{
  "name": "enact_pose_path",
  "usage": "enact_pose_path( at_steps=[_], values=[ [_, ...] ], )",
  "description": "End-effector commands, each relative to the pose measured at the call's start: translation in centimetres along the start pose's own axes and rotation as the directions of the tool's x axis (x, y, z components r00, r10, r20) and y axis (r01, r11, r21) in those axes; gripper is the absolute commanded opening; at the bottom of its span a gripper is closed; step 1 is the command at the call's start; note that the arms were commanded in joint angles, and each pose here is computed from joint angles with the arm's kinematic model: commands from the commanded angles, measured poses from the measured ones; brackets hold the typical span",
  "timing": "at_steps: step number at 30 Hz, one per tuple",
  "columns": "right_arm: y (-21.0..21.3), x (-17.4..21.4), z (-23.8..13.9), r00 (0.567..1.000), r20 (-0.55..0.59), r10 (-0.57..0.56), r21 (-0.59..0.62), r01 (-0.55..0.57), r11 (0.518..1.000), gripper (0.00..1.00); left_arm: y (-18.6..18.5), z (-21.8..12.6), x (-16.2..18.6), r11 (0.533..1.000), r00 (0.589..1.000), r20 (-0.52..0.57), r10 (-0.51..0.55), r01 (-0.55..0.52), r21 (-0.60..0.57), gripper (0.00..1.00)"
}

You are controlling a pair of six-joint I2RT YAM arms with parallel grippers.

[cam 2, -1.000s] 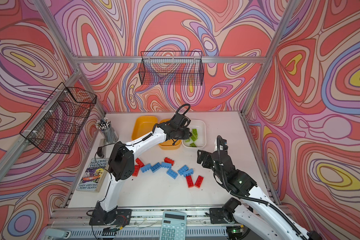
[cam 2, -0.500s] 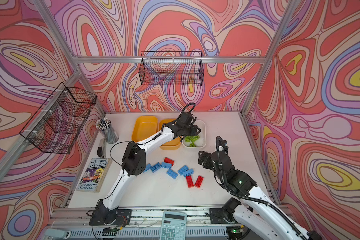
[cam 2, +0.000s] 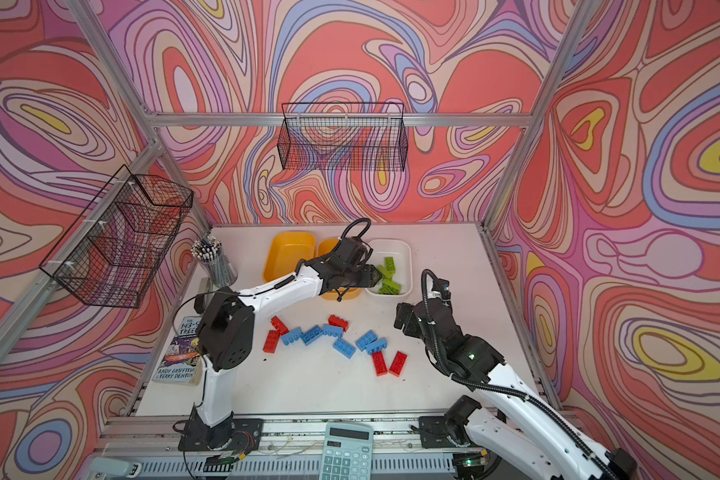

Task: Sort the legos into containers by color
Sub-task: 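Grasp a red brick among blue bricks with the right gripper while the left withdraws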

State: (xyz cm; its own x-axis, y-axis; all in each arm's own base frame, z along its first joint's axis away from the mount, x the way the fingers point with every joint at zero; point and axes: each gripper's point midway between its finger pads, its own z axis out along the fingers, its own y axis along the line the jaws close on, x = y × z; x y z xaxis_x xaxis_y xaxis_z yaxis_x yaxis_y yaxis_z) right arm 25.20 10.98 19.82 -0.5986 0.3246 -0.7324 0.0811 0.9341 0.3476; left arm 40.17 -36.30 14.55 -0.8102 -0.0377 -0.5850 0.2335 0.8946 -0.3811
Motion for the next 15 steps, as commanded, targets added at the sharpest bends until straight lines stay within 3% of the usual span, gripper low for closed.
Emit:
enact_pose_path(
  at_steps=[1,8,10,14,15],
  values=[
    [1.1,0.3,0.9,1.0,-0.028,-0.013,-0.026,0.012,1.0,0.98,2.7,-4.1,0.0,0.996,0.996,0.086,0.002,0.006,-0.087,0.61],
    [4.5,2.8,4.9,0.985,-0.159,-0.067,-0.097,0.052,0.994,0.93,10.4,-10.8,6.9,0.969,0.996,0.083,-0.046,0.064,-0.239,0.61],
    [5.5,3.3,6.0,0.981,-0.179,-0.079,-0.115,0.058,0.992,0.92,11.8,-12.6,8.3,0.965,0.992,0.104,-0.067,0.091,-0.246,0.69],
    [8.0,4.5,7.9,0.966,-0.218,-0.136,-0.137,0.108,0.985,0.9,14.6,-15.5,11.0,0.954,0.985,0.135,-0.107,0.14,-0.265,1.0],
    [8.6,4.9,8.3,0.962,-0.225,-0.152,-0.145,0.121,0.982,0.9,15.0,-16.0,11.5,0.953,0.983,0.142,-0.114,0.148,-0.265,1.0]
  ],
)
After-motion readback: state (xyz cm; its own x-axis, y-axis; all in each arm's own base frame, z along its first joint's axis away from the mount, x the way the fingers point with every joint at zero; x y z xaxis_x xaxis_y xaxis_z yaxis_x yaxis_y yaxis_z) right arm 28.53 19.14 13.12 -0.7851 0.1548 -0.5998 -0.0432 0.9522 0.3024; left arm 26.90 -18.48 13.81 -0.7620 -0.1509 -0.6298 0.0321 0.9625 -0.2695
